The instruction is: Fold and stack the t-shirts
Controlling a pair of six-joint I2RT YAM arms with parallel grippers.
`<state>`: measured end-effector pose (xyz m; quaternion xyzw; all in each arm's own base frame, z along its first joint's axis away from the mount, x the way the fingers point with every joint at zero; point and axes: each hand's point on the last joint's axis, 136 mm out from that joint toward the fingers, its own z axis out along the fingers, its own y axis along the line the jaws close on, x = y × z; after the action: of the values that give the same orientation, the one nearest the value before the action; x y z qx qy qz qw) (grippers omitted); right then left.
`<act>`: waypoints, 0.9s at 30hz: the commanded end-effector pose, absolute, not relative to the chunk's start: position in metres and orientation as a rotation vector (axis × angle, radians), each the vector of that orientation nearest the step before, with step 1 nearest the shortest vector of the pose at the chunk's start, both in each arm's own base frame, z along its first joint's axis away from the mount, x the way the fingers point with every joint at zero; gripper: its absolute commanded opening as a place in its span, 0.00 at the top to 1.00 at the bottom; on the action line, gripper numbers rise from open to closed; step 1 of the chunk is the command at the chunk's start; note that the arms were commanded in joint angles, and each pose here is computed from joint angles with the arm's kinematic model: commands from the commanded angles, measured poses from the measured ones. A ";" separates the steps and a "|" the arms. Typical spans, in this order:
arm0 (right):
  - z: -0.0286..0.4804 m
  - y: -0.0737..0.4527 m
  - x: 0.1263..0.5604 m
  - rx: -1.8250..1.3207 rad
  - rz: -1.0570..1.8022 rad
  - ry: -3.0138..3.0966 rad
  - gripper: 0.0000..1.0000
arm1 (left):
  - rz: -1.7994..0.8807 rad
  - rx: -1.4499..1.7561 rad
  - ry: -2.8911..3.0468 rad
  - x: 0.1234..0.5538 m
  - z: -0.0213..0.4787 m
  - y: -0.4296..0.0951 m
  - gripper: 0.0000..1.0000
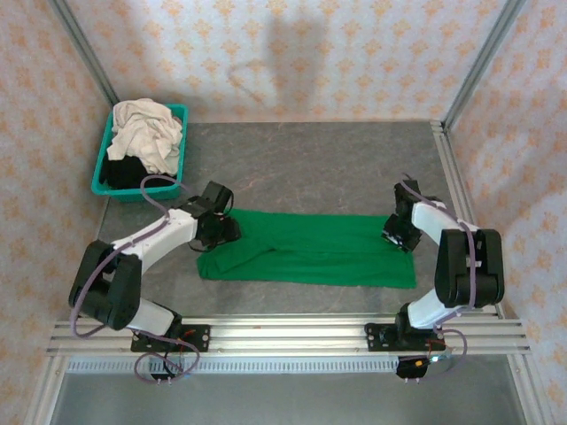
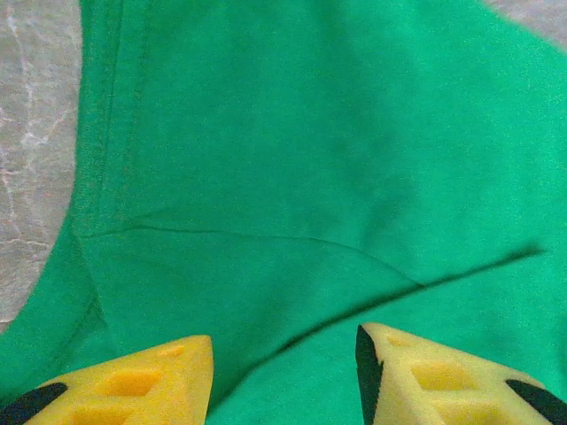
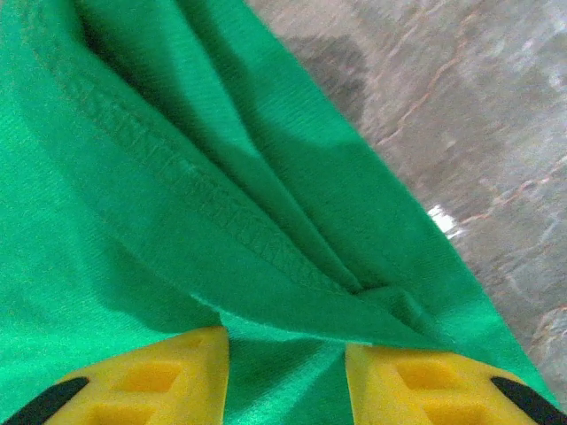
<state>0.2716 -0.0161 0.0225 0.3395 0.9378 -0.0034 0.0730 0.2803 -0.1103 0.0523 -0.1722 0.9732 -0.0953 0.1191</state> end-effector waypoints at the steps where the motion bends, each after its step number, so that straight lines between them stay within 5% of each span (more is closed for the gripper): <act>1: 0.030 -0.034 0.278 1.052 -0.101 2.777 0.58 | -0.246 -0.463 2.845 0.285 0.046 -0.109 0.53; 14: 0.039 -0.072 0.330 1.029 -0.362 2.763 0.64 | -0.123 -0.619 2.943 0.267 0.008 -0.078 0.63; 20: 0.046 -0.090 0.333 1.094 -0.403 2.741 0.84 | -0.156 -0.714 2.914 0.254 0.009 -0.063 0.66; 27: 0.081 -0.074 0.330 1.113 -0.166 2.653 0.77 | -0.239 -0.740 2.868 0.247 0.022 -0.068 0.65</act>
<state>0.3357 -0.0852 0.0549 0.3791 0.9148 -0.0923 0.1040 0.2587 -0.0706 0.0190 -0.2368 0.9636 -0.0812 0.0933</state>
